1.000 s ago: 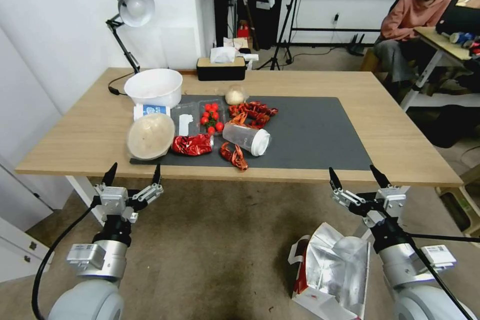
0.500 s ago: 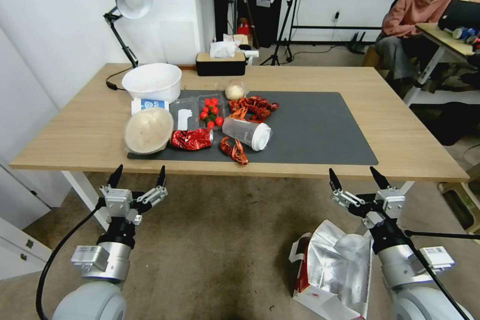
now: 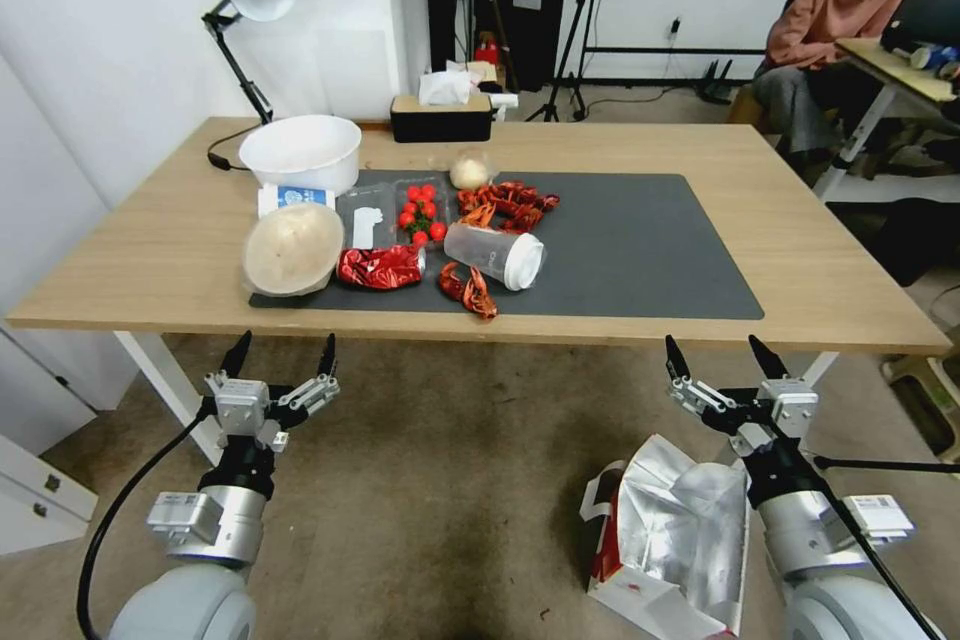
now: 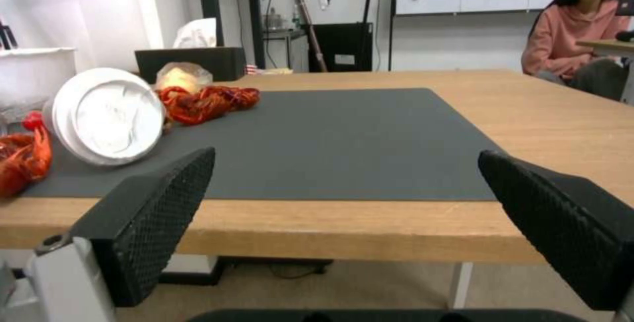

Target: Pick up the food delivery bag from the floor and place it on the table.

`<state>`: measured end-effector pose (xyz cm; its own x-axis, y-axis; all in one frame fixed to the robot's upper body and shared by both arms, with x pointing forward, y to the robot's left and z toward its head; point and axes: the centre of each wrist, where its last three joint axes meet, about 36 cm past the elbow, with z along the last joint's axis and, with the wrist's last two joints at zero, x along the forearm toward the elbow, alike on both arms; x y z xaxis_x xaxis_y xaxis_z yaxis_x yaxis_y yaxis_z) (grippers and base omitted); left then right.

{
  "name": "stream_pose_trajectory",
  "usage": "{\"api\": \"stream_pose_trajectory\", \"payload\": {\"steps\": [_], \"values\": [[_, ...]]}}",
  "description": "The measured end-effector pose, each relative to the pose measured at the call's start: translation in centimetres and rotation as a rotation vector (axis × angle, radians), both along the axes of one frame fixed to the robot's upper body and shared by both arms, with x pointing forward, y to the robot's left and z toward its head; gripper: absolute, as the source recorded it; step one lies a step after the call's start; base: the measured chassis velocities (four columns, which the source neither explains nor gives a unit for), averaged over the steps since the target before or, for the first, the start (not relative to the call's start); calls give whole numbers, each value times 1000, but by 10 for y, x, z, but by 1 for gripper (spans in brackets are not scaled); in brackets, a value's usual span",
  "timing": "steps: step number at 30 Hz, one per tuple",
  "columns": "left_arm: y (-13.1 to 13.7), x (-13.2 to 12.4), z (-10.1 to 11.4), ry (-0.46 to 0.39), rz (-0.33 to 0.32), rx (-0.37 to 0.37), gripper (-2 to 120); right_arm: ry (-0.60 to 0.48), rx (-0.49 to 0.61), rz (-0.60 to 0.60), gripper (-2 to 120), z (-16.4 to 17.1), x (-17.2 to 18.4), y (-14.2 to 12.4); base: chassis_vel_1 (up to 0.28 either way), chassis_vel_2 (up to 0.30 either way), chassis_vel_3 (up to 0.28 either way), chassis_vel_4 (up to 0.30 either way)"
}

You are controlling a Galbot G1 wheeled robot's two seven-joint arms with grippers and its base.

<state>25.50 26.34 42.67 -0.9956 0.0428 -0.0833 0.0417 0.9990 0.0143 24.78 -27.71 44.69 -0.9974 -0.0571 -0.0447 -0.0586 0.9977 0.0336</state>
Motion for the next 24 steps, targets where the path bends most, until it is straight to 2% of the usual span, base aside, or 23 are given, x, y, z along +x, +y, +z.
{"api": "stream_pose_trajectory", "payload": {"steps": [24], "values": [[2,1,-7,10,7,2,100,10,30,1,100,-1,1,1,0,0,0,0]]}}
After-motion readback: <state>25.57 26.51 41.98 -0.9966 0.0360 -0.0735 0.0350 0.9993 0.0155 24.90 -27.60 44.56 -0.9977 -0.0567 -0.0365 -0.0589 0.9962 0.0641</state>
